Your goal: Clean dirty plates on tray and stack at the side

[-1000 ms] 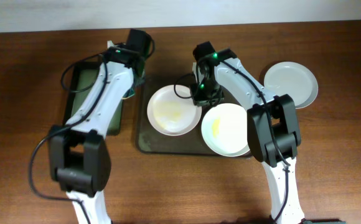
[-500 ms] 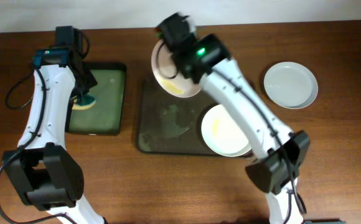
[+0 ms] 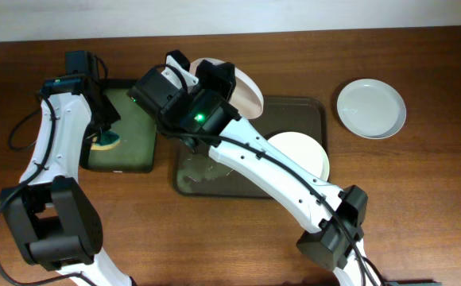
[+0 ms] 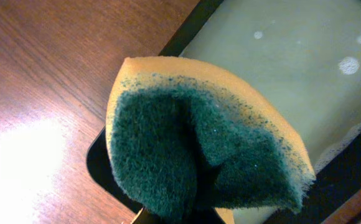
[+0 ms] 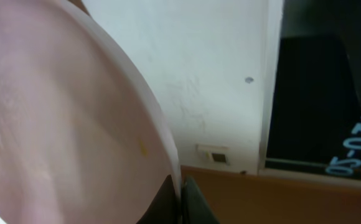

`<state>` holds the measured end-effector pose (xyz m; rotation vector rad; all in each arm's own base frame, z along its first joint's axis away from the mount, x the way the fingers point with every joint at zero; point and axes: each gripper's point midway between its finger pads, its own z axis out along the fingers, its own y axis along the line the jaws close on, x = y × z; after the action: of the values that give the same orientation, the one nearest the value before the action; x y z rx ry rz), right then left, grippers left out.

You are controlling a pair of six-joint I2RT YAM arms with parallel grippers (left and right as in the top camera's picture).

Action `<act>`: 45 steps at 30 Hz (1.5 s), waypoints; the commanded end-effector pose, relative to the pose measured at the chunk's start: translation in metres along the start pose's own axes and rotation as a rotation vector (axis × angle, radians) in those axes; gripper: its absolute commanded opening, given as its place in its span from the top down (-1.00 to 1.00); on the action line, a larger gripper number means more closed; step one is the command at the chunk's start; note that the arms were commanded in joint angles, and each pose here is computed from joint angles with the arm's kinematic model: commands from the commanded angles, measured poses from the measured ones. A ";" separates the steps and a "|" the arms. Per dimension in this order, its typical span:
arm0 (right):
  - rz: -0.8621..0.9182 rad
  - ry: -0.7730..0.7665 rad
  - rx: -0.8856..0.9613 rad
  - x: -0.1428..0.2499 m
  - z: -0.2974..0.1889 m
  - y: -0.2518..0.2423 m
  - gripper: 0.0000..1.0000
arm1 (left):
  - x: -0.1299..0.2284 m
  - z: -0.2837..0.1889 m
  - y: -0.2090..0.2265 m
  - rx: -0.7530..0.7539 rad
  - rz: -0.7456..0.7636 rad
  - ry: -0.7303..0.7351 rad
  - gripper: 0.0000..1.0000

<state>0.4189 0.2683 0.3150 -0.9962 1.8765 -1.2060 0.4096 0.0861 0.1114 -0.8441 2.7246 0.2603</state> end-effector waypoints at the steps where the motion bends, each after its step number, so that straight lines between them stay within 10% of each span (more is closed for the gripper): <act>1: 0.085 -0.060 -0.156 -0.008 0.004 0.019 0.92 | 0.000 -0.003 -0.008 0.053 0.034 0.004 1.00; 11: 0.692 0.206 -1.080 0.048 0.087 0.122 0.92 | 0.010 -0.007 -0.038 0.226 0.127 0.052 1.00; 19: 0.891 0.321 -1.458 0.096 0.119 0.212 0.92 | 0.025 -0.026 -0.089 0.493 0.297 0.080 1.00; 45: 0.887 0.280 -1.222 0.083 0.139 0.265 0.92 | 0.112 -0.030 -0.197 0.546 0.394 0.063 1.00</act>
<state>0.4346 0.2195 0.0102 -0.3662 2.8185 0.5066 0.4335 -0.1450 0.1070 -0.0327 2.7606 -0.4562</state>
